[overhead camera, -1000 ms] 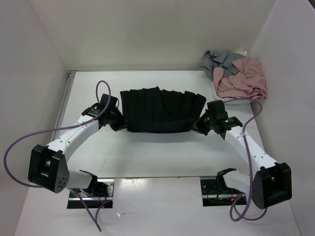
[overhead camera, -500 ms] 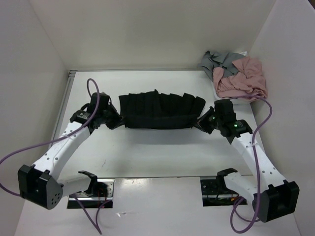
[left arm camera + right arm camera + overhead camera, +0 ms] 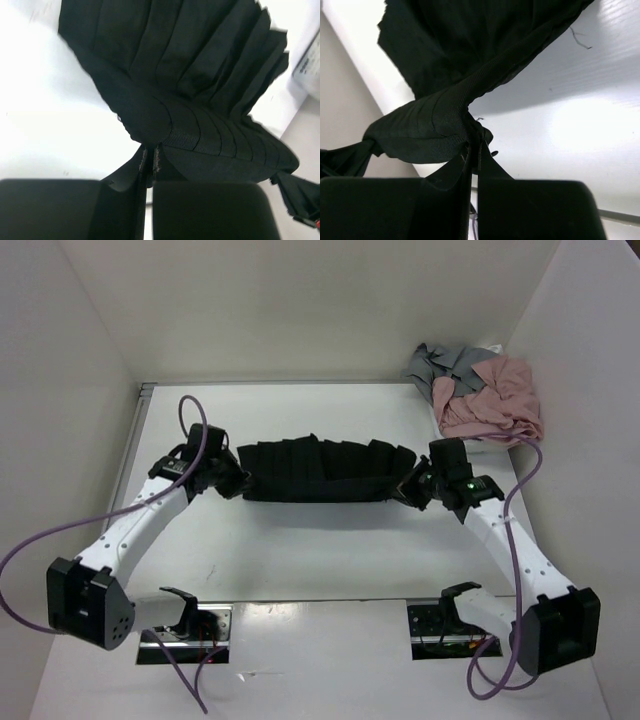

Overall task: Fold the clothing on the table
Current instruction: Fold the skirt

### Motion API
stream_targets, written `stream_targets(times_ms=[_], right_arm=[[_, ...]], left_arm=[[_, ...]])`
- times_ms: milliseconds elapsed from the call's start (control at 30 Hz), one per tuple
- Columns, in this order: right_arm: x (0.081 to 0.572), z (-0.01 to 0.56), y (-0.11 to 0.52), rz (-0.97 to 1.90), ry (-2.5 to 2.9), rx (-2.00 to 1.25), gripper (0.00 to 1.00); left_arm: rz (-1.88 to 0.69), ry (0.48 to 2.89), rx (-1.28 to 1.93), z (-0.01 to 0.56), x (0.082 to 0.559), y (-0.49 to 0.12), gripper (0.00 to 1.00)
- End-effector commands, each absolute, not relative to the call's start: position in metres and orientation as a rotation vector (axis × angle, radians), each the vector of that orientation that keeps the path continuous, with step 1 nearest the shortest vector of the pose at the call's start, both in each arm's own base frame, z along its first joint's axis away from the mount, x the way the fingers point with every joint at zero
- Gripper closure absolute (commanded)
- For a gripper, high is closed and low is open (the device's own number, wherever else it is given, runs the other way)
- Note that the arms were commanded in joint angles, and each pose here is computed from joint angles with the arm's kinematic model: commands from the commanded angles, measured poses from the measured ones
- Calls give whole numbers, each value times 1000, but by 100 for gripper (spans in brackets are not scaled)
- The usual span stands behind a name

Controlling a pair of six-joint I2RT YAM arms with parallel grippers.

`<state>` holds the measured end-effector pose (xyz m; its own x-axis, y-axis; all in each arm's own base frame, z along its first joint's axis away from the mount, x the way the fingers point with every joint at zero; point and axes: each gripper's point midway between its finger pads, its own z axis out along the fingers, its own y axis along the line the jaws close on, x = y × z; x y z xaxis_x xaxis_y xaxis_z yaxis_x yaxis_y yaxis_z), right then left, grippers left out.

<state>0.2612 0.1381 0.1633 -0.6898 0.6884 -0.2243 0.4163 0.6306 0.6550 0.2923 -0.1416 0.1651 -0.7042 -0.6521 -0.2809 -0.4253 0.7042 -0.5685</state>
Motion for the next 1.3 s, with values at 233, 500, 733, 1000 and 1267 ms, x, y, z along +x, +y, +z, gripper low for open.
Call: stream_targets(times_ms=[233, 500, 733, 1000, 1267], right_arm=[[328, 205, 125, 764, 2201, 846, 100], [370, 192, 105, 753, 2191, 910, 100], [404, 170, 110, 751, 2212, 904, 100], [458, 169, 118, 778, 2184, 881, 89], [507, 147, 129, 786, 2208, 876, 55]], left_arm=[[-613, 2268, -848, 194, 371, -123, 100], [-634, 2268, -879, 180, 404, -116, 100], [-589, 2246, -899, 163, 438, -107, 100], [-586, 2244, -925, 147, 486, -110, 100], [-545, 2243, -955, 123, 521, -109, 71]])
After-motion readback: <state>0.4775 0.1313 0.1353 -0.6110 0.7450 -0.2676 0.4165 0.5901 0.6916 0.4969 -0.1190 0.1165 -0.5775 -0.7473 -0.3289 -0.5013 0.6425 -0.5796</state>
